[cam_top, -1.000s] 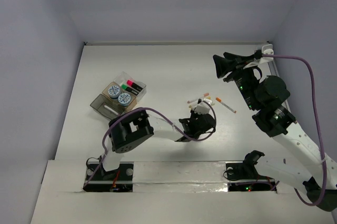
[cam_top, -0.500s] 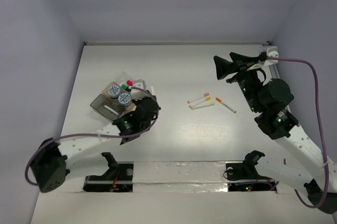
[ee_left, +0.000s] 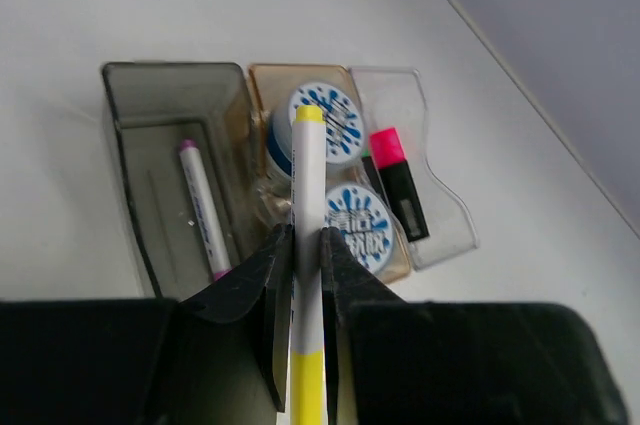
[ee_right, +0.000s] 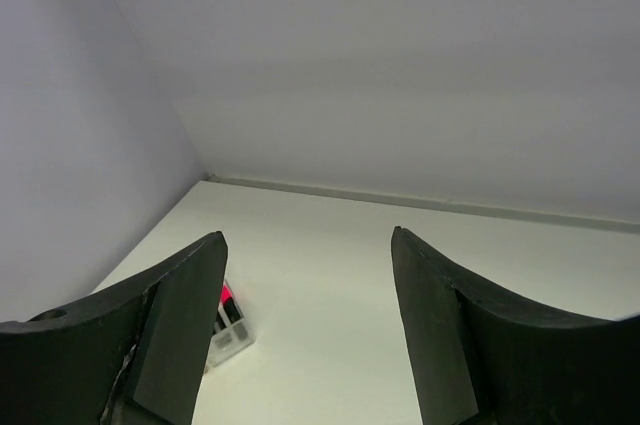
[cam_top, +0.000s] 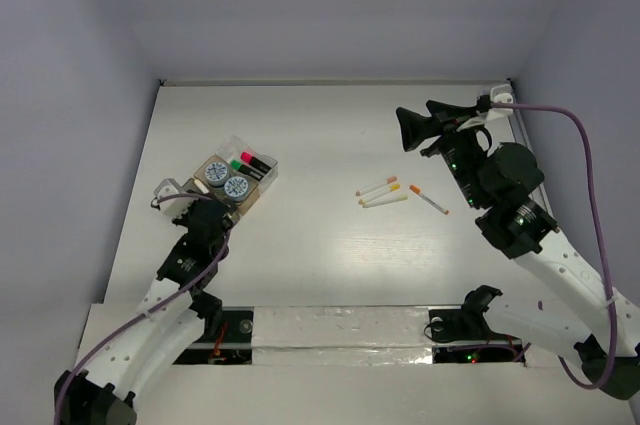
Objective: Sort the stationery into containers
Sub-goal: Place the pen in the storage box.
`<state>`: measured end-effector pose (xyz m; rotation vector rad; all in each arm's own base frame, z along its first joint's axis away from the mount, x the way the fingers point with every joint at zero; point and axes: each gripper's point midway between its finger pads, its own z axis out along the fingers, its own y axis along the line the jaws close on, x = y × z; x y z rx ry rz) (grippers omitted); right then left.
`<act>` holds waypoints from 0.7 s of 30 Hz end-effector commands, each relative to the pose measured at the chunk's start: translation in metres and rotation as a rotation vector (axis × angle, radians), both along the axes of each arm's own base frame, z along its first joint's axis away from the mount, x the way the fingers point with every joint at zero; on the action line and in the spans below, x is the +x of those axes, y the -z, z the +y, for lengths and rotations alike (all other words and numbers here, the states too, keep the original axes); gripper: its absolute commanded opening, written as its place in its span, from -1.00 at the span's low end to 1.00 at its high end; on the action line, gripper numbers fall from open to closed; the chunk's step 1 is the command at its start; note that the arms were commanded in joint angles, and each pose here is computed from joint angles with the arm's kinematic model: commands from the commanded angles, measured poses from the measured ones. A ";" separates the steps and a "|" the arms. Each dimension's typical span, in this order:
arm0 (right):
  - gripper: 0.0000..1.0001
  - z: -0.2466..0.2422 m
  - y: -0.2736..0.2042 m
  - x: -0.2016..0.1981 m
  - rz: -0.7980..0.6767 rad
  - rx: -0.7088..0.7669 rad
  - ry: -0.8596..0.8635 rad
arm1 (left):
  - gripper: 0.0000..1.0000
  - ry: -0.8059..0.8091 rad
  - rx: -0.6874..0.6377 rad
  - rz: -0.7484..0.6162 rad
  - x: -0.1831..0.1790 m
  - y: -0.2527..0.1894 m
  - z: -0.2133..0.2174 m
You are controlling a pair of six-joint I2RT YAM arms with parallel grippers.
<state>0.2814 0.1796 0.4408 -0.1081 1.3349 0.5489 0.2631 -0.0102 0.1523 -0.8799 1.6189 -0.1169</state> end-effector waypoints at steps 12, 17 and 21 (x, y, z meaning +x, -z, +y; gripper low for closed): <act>0.49 -0.062 -0.049 -0.043 -0.186 0.241 0.104 | -1.00 -0.046 -0.016 0.062 0.031 0.028 0.041; 0.50 -0.054 -0.042 -0.033 -0.155 0.206 0.109 | -1.00 -0.054 -0.036 0.094 0.036 0.043 0.048; 0.50 -0.050 -0.041 -0.030 -0.144 0.195 0.105 | -1.00 -0.060 -0.048 0.099 0.037 0.049 0.052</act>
